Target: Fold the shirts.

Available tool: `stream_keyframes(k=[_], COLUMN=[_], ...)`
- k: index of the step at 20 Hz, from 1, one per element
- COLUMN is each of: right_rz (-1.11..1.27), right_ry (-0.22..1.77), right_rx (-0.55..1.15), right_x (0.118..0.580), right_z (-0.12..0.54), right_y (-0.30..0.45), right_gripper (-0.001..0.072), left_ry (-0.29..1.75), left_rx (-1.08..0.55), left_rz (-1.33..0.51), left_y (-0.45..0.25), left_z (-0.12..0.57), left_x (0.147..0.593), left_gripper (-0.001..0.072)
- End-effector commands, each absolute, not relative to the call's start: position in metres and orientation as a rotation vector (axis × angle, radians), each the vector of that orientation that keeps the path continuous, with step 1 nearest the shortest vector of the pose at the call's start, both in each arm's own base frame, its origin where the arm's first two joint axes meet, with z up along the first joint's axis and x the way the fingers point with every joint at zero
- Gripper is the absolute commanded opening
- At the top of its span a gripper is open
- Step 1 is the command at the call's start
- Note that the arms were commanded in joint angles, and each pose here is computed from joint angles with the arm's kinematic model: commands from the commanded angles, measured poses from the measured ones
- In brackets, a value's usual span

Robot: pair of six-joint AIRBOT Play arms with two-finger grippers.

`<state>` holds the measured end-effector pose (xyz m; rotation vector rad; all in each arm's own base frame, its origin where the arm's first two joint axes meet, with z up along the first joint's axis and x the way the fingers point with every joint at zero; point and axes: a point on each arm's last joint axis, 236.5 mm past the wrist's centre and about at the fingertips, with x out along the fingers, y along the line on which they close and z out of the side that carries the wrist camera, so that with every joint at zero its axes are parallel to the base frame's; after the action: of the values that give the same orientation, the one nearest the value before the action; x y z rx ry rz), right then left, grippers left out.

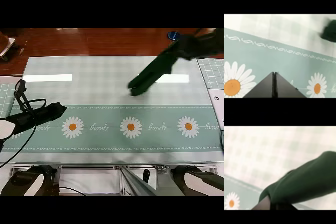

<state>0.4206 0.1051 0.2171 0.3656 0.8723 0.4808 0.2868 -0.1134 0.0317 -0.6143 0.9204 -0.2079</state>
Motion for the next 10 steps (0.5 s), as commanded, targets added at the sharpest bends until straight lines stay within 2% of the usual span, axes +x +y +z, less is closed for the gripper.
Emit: stream_keyframes(k=[1, 10], right_rz=[0.291, -0.165], right_ry=[0.793, 0.859], right_rx=[0.431, 0.649], right_x=[0.404, 0.301], right_z=[0.258, 0.255], right_y=[0.026, -0.12], right_gripper=[0.0021, 0.0021], left_ry=[0.922, 0.917], left_rx=[-0.615, -0.583], left_rz=[-0.207, -0.224], left_y=[-0.113, -0.114], left_z=[0.031, 0.031], left_x=[0.287, 0.287], left_gripper=[0.0022, 0.0022])
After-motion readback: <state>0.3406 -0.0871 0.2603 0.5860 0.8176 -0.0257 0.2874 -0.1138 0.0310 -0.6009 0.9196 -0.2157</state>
